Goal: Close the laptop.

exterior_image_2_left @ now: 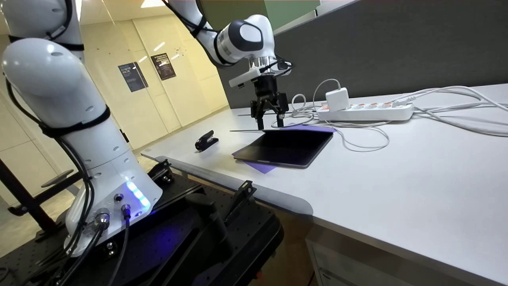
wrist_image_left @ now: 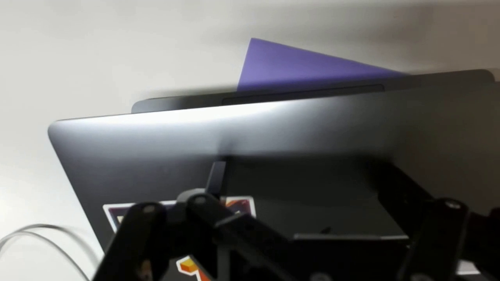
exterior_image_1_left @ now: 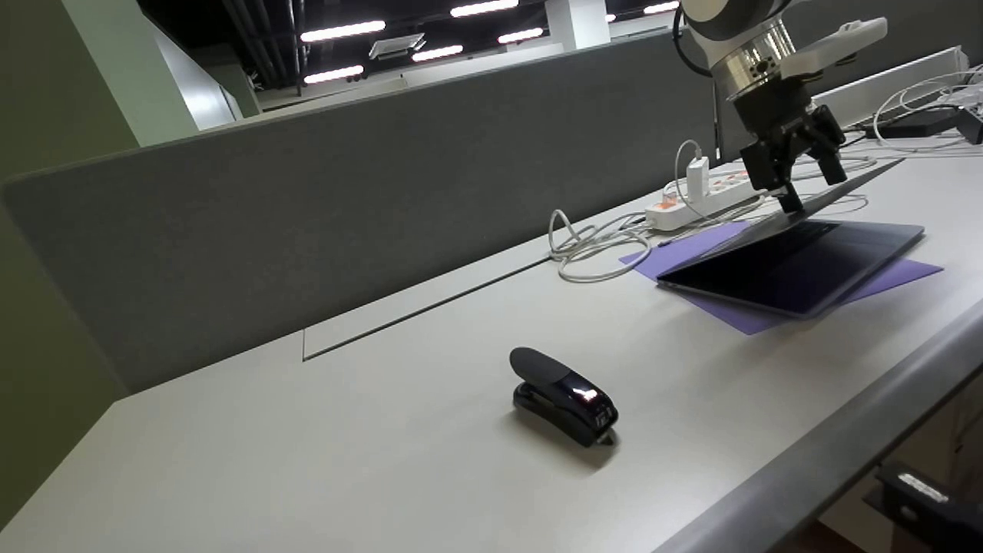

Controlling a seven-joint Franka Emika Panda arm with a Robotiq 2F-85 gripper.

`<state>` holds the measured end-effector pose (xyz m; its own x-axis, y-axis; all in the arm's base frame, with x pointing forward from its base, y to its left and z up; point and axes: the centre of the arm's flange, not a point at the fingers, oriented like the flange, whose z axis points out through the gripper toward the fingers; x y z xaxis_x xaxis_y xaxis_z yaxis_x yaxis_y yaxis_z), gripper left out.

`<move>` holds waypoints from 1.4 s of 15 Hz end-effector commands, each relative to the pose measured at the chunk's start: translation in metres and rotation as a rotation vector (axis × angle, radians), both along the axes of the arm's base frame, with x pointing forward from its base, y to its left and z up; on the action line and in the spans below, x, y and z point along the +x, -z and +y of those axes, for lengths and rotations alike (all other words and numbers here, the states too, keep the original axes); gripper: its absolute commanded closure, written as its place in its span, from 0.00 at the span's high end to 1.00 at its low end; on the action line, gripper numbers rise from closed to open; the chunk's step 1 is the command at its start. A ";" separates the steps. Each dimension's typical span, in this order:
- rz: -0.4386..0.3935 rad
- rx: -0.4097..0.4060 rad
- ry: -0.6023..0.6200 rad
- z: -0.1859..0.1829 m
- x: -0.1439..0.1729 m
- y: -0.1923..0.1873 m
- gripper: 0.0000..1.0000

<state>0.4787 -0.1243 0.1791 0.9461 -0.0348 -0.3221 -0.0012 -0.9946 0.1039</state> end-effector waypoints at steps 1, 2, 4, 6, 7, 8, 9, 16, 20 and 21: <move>-0.017 -0.001 -0.011 0.003 0.004 -0.007 1.00; -0.029 -0.005 -0.016 0.005 0.005 -0.007 1.00; -0.053 0.008 -0.032 0.012 0.005 0.000 1.00; -0.062 0.037 -0.057 0.018 0.001 0.005 1.00; -0.063 0.044 -0.066 0.021 -0.001 0.007 1.00; -0.064 0.052 -0.076 0.024 -0.004 0.010 1.00; -0.069 0.056 -0.080 0.026 -0.007 0.013 1.00; -0.092 0.067 -0.087 0.037 -0.034 0.048 1.00; -0.091 0.109 -0.094 0.042 -0.047 0.071 1.00; -0.091 0.117 -0.093 0.044 -0.049 0.075 1.00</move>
<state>0.4403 -0.0830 0.1154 0.9668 0.0830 -0.2416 0.0908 -0.9956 0.0211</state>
